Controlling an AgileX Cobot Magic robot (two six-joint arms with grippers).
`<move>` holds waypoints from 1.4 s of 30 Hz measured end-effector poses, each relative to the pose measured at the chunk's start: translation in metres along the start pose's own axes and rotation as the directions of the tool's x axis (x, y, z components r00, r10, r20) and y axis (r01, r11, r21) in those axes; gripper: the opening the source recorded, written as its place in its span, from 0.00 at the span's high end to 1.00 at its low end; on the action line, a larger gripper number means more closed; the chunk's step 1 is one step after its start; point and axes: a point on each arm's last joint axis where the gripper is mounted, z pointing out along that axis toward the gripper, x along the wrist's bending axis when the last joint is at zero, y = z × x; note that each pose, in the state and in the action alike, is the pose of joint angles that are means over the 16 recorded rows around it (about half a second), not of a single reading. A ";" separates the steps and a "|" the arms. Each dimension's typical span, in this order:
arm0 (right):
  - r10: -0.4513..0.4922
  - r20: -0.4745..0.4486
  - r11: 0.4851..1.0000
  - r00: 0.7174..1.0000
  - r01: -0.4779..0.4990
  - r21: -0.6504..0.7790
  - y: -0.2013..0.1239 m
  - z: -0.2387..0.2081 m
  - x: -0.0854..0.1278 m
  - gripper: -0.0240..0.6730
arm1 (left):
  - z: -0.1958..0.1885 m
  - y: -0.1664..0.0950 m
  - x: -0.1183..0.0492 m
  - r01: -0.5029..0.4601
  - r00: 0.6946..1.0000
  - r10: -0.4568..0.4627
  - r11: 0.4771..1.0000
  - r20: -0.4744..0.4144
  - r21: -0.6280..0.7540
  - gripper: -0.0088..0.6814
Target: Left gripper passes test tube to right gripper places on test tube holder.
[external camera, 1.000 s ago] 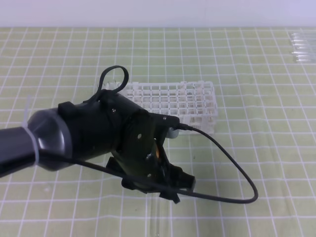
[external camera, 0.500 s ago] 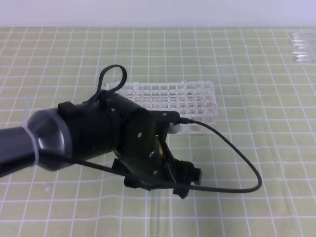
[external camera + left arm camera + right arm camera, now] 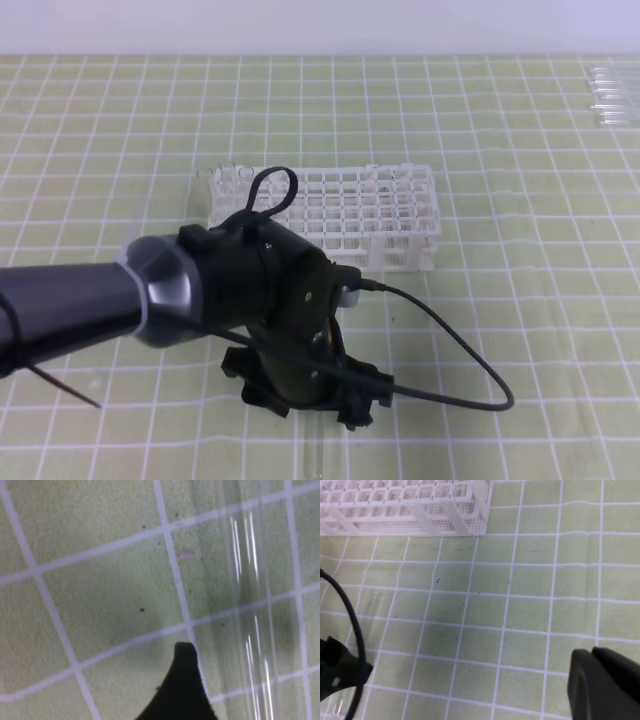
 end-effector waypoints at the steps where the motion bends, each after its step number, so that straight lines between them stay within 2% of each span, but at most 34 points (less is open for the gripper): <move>1: 0.000 0.000 1.000 1.000 0.000 0.000 0.000 0.000 0.000 0.99 | 0.002 0.000 0.000 0.000 1.000 0.000 1.000 -0.003 0.004 0.20; 6: 0.000 0.000 1.000 1.000 0.000 0.000 0.000 0.000 0.000 0.99 | 0.010 0.001 0.000 -0.004 1.000 0.004 1.000 -0.012 0.012 0.23; 13: 0.000 0.000 1.000 1.000 0.000 0.000 0.000 0.000 0.000 0.99 | 0.017 0.002 0.001 -0.016 0.999 0.016 1.000 -0.029 0.018 0.33; 31: 0.000 0.000 1.000 1.000 0.000 0.000 0.000 0.000 0.000 0.99 | 0.021 0.000 0.006 -0.062 0.995 0.066 0.997 -0.079 0.053 0.80; 36: 0.000 0.000 1.000 1.000 0.000 0.000 0.000 0.000 0.000 0.99 | 0.021 -0.001 0.008 -0.086 0.990 0.094 0.993 -0.101 0.074 0.89; 42: 0.000 0.000 1.000 1.000 0.000 0.001 0.000 0.000 0.000 0.99 | 0.020 -0.003 0.011 -0.125 0.983 0.137 0.987 -0.123 0.096 0.96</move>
